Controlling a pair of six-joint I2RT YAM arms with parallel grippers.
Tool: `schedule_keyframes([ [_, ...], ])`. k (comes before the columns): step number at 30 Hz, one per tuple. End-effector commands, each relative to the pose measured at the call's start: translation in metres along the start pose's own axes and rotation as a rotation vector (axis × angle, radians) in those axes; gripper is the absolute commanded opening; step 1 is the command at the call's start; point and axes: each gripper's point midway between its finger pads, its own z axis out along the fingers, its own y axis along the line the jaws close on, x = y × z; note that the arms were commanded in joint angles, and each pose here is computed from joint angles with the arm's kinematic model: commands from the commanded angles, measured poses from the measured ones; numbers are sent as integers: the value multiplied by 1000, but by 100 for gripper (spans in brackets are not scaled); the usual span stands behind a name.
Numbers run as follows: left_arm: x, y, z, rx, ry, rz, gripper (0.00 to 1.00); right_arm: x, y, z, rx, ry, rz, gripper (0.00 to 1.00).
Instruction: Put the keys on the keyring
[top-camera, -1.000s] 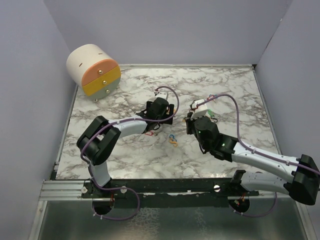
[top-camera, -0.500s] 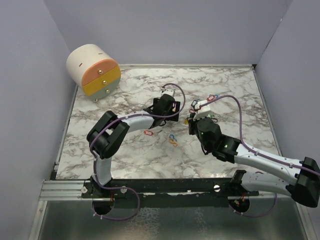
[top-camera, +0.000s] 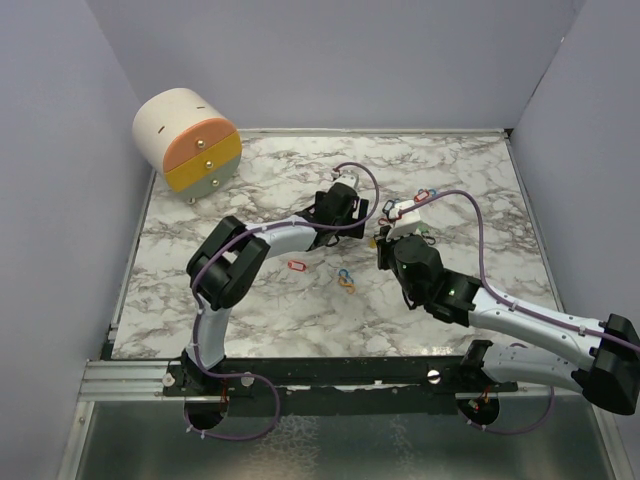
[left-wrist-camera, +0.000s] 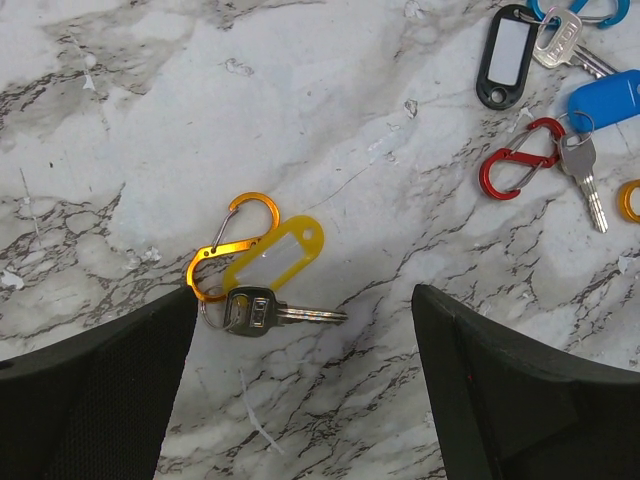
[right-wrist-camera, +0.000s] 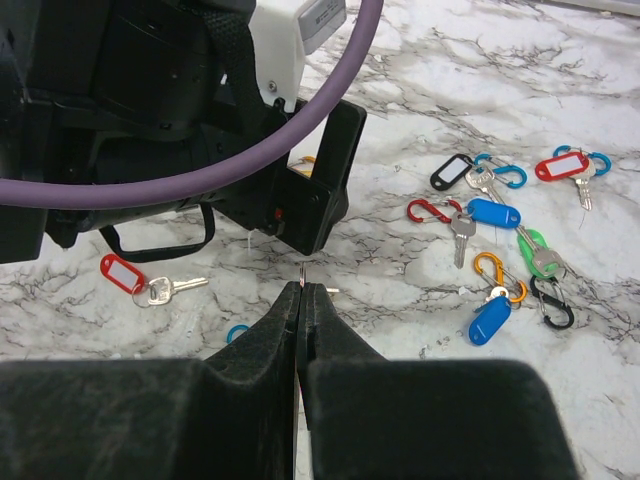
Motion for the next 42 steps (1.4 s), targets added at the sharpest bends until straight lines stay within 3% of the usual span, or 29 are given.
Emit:
schedule_keyframes([
  [1, 3, -11, 5, 43, 22, 13, 90, -5, -4, -3, 19, -18, -4, 1],
  [28, 20, -63, -3, 310, 58, 34, 86, -2, -5, -4, 15, -21, -1, 1],
  [42, -24, -26, -27, 119, -139, -19, 87, 0, -6, -4, 16, -22, -1, 1],
])
